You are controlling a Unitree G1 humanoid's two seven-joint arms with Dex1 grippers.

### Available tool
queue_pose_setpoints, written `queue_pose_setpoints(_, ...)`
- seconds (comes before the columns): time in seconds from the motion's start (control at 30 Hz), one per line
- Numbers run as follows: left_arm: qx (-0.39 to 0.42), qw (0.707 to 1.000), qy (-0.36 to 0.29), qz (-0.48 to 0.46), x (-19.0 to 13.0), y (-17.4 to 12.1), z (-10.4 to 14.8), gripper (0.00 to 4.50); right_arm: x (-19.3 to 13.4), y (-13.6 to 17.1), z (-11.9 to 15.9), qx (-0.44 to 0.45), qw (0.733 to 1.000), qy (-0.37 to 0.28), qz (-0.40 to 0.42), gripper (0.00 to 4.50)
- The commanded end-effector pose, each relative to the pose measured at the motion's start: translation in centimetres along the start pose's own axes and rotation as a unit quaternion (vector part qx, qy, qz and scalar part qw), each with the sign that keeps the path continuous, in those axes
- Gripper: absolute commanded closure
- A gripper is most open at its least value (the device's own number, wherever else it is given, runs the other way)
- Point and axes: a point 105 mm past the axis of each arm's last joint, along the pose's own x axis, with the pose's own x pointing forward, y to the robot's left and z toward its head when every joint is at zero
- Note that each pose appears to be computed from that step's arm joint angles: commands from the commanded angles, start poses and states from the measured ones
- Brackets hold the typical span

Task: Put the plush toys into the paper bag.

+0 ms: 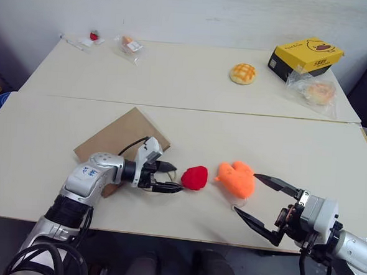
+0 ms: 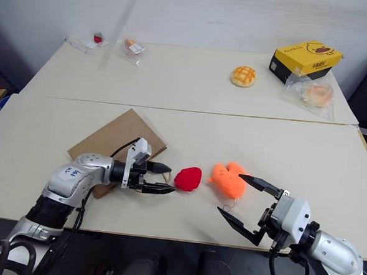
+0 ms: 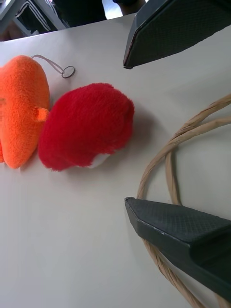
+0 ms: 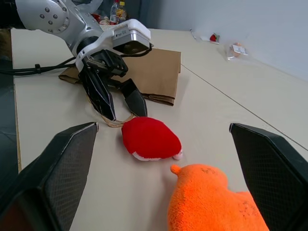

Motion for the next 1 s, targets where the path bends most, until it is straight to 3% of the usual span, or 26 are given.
queue_pose_setpoints(0.03, 0.004, 0.999, 0.037, -0.001, 0.8, 0.1, -1.1, 0.00, -0.6, -0.2, 0.2, -0.017, 1.000, -0.004, -0.009, 0.03)
queue_pose_setpoints(0.3, 0.089, 0.995, 0.010, 0.033, -2.3, 0.5, 1.8, 0.00, -1.6, -0.2, -0.6, -0.021, 0.999, 0.007, -0.024, 0.03)
queue_pose_setpoints(0.43, 0.093, 0.994, 0.044, 0.026, -3.7, 0.1, 1.6, 0.00, -1.7, -0.1, -0.7, -0.020, 0.999, 0.005, -0.030, 0.03)
queue_pose_setpoints(0.8, 0.081, 0.993, 0.089, 0.012, -0.6, 0.2, 0.4, 0.00, -1.6, 0.3, -0.5, -0.015, 1.000, 0.005, -0.025, 0.03)
queue_pose_setpoints(1.0, 0.067, 0.994, 0.085, -0.032, 0.9, -1.0, 1.2, 0.00, -1.6, 0.1, -0.5, -0.016, 0.999, 0.006, -0.029, 0.03)
